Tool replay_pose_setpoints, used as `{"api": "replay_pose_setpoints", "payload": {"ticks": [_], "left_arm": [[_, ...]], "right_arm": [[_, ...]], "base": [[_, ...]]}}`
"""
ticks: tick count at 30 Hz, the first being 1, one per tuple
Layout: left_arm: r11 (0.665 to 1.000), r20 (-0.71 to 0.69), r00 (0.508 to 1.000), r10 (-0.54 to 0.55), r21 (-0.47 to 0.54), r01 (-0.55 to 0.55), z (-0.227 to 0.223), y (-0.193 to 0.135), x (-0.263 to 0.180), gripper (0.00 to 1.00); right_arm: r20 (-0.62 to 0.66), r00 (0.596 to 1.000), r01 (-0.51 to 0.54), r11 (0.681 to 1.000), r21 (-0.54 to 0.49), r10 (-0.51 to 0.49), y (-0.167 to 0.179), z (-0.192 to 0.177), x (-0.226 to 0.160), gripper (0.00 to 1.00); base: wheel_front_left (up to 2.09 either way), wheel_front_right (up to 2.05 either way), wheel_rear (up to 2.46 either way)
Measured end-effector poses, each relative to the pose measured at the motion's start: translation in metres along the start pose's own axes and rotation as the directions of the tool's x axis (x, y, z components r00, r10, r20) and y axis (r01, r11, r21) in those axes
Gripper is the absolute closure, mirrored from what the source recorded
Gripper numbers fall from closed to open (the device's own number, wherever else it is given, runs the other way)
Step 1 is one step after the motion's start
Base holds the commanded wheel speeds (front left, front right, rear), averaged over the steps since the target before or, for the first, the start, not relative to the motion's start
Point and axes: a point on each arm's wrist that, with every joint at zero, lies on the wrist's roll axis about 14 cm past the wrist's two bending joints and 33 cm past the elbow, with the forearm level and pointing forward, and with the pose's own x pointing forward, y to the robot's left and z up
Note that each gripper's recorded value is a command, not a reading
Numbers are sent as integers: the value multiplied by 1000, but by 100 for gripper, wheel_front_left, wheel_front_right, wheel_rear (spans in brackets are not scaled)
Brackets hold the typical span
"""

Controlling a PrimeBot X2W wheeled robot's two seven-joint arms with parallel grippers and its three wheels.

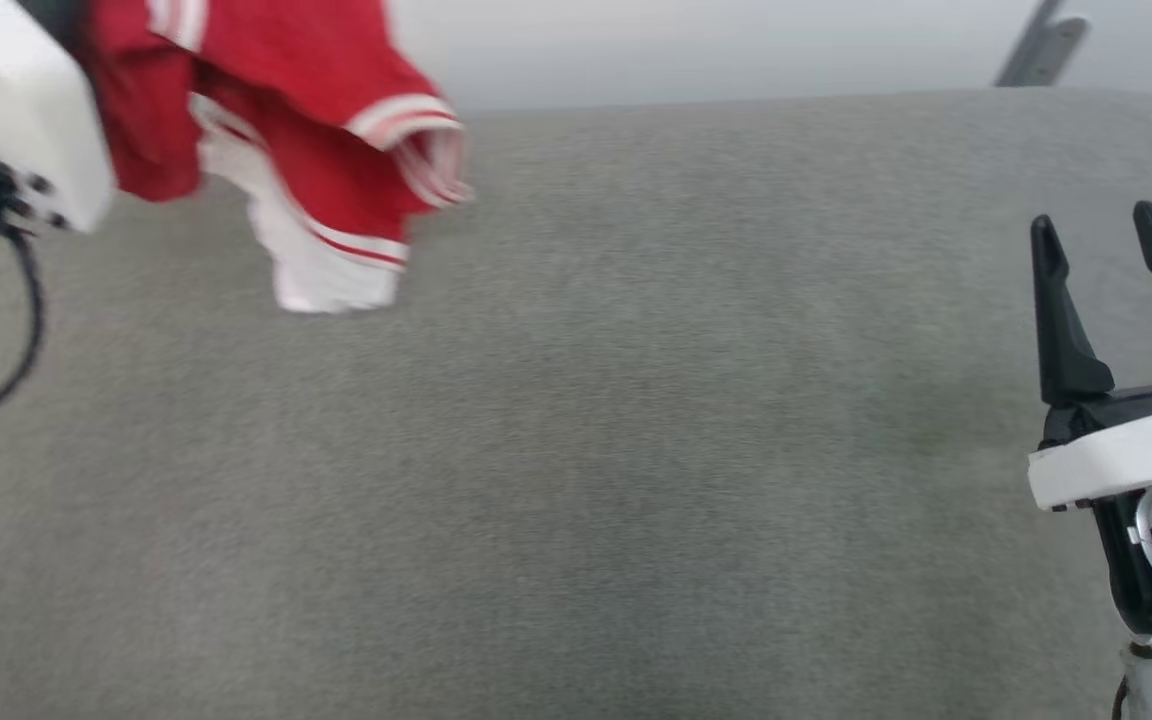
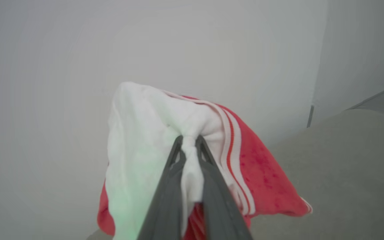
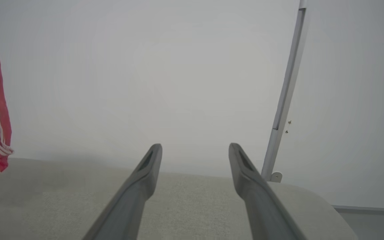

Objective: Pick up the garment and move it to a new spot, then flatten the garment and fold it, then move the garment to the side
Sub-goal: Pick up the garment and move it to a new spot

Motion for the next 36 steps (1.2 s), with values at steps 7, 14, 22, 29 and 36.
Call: {"api": "replay_pose_setpoints", "payload": {"ticks": [7,14,22,29,36], "left_arm": [[971,45,970,-239,-20,240,15,-98,18,100],[914,-98,911,-400,-117,389,-51,-165,27,100],[877,-365,800,-476,-266,400,-172,-197,15,100],[883,-539,702,-466,-329,334,-248,-194,-3,100],[881,-644,602,-472,-363,303,-295,-201,-25,100]], "right_arm": [[1,993,117,993,-22,-117,-36,4,-25,0],[-39,982,185,983,-17,-186,-54,-13,-42,0],[-116,980,163,986,16,-160,-41,-44,-48,0],[-118,985,133,990,38,-128,-30,-51,-43,0],[-109,990,100,994,46,-95,-21,-51,-39,0]], "base": [[0,0,0],[0,0,0],[0,0,0],[0,0,0],[0,0,0]]}}
